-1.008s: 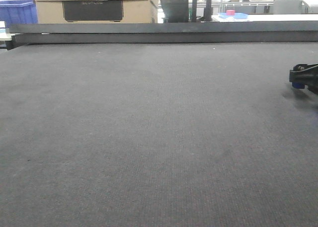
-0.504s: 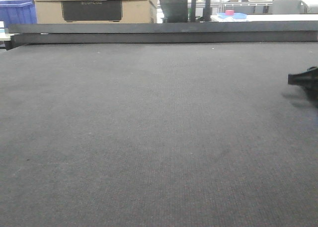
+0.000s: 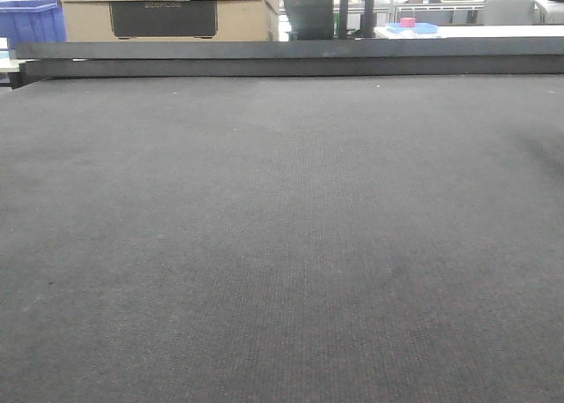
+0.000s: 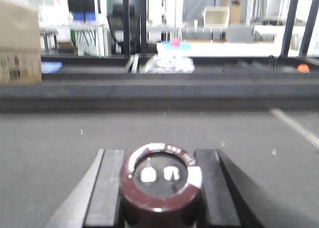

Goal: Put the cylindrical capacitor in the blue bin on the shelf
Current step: 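Lift both held objects up off the felt tabletop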

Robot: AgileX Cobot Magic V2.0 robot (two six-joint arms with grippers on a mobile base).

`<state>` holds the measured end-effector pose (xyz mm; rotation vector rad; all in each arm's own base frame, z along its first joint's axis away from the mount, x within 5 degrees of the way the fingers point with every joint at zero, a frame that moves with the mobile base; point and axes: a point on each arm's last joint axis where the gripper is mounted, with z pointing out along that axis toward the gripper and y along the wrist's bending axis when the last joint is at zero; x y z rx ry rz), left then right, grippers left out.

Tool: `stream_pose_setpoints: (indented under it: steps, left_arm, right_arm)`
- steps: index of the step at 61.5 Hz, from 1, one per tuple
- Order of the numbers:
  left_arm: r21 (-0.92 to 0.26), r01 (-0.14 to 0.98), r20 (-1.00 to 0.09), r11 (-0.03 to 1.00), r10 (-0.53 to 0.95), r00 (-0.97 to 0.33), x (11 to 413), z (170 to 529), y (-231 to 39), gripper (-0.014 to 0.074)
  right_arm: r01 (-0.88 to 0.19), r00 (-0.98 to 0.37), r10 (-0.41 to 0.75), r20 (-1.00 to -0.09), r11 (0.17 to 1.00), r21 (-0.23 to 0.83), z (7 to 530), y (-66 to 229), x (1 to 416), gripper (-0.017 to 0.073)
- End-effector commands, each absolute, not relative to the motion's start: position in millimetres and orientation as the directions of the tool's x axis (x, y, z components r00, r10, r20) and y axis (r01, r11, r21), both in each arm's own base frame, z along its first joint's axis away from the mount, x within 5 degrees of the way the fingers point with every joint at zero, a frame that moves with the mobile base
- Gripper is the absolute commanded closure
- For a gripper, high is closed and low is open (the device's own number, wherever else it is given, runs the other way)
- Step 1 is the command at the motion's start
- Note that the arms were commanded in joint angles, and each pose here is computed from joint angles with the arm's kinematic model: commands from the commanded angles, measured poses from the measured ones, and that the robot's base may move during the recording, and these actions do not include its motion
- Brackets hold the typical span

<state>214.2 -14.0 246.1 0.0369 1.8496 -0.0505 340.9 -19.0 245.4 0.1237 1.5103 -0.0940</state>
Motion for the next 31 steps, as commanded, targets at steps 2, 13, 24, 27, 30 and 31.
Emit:
stream_pose_setpoints:
  steps: [2,13,24,27,30,31]
  left_arm:
    - [-0.068,-0.025,-0.979,0.997,-0.071,-0.192,244,231,-7,-0.0008]
    - [-0.065,-0.052,-0.966,0.997,-0.075,-0.249,300,198,-8,-0.0008]
    - [-0.114,-0.133,-0.959,0.985,-0.143,-0.243,350,179,-3,-0.0008]
    - [-0.112,-0.140,-0.956,0.984,-0.145,-0.257,359,172,-1,-0.0008]
    - [-0.112,-0.147,-0.955,0.983,-0.147,-0.257,369,167,1,-0.0008]
    - [-0.113,-0.152,-0.954,0.982,-0.150,-0.258,371,165,2,-0.0008]
  right_arm:
    - [0.135,0.079,0.011,-0.997,0.991,0.022,258,-19,335,0.0721]
    - [0.134,0.081,0.012,-0.997,0.991,0.022,260,-19,333,0.0721]
    - [0.133,0.064,0.014,-0.998,0.991,0.022,258,-19,334,0.0721]
    - [0.132,0.058,0.015,-0.998,0.991,0.022,258,-19,334,0.0721]
    - [0.131,0.050,0.016,-0.999,0.991,0.022,257,-19,334,0.0721]
    - [0.131,0.047,0.016,-0.999,0.991,0.022,257,-19,334,0.0721]
